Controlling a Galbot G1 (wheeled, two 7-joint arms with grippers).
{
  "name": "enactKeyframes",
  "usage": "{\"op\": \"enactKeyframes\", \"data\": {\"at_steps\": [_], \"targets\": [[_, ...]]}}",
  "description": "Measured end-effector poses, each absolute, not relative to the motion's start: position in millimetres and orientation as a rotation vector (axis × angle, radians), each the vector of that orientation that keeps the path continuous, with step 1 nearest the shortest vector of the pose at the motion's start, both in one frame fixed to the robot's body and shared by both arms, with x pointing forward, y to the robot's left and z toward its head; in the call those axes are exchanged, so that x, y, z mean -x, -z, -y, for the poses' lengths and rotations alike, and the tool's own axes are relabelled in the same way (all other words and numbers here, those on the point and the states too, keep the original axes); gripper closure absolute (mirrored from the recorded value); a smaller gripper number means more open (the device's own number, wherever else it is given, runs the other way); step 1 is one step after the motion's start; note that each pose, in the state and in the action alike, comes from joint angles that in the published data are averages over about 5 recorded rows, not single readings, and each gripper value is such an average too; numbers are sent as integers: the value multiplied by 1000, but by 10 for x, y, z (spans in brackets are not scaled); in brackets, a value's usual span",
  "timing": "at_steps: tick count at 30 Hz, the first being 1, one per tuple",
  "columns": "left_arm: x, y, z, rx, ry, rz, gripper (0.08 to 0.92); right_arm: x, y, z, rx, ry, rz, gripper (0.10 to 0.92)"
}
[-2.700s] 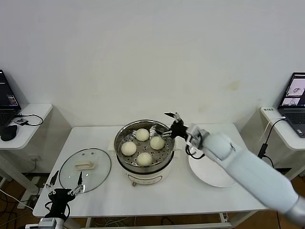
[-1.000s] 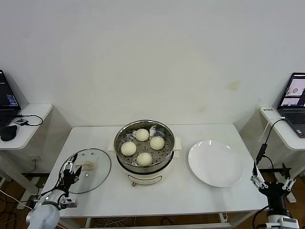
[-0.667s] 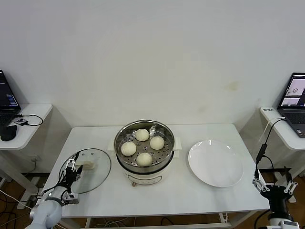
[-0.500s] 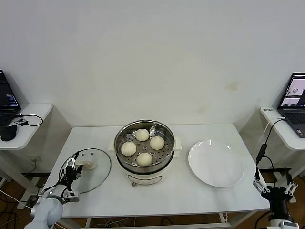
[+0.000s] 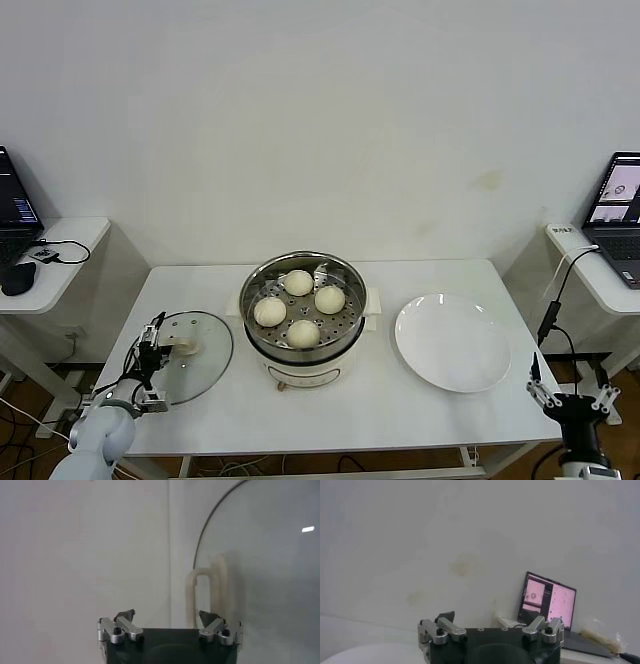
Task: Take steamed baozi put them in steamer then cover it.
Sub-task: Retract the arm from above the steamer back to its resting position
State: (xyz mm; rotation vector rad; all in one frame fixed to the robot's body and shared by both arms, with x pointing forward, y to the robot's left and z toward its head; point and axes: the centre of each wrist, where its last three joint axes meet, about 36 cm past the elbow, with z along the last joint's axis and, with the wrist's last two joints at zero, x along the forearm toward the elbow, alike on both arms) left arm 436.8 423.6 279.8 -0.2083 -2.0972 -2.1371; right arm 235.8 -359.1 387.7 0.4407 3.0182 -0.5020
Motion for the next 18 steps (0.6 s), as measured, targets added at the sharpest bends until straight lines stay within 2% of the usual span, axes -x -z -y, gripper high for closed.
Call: {"op": "enactKeyframes", "data": {"at_steps": [18], "targets": [[-4368, -2637, -4192, 218, 2104, 2114, 787, -2342, -3859, 3551, -430, 503, -3025, 200]]}}
